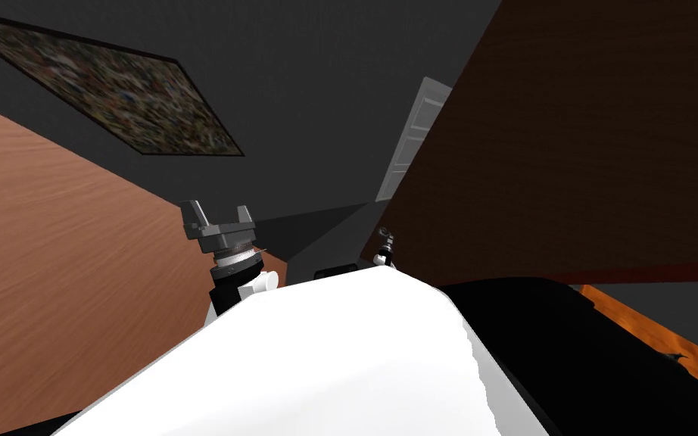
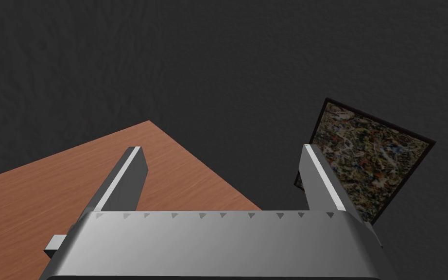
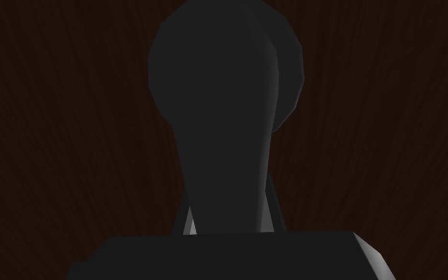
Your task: Push the door open
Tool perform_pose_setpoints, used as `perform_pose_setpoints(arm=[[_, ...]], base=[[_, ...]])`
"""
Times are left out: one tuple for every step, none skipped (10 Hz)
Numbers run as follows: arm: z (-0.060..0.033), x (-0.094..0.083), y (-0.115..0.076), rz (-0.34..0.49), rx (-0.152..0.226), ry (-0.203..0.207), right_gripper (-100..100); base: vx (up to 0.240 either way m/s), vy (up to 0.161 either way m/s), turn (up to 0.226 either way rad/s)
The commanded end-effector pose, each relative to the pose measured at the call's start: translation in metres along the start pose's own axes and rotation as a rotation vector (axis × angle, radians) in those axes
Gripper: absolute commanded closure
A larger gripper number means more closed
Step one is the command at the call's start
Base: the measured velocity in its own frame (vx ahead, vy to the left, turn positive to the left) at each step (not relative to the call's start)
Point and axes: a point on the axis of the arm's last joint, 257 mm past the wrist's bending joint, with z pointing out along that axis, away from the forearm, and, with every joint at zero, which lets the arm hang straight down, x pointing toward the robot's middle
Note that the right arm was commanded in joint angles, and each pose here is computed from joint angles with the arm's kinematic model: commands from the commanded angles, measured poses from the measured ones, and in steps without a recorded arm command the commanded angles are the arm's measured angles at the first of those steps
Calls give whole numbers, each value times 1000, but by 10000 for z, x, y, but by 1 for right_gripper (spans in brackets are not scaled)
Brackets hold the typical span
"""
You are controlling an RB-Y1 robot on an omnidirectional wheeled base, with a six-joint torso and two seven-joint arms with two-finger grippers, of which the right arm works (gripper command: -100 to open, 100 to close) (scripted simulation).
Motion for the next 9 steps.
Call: perform_pose_setpoints(arm=[[69,-83,98,1,-23,-21,100],[71,-147,100,2,-24,-37,100],[69,-206,97,4,-23,-53,100],[62,-259,91,6,-21,-69,100],[52,-303,82,10,-19,-83,100],[39,-339,71,13,-17,-95,100],[20,-375,53,18,-13,-110,100],[8,-390,42,21,-10,-117,100],[-4,-456,23,12,-6,-121,100]], base=[[200,-27,-25],[191,-26,-35],[222,-43,-42],[207,-47,-33],[189,-50,-34],[176,-32,-35],[174,-48,-40],[168,-14,-30],[65,-7,-40]])
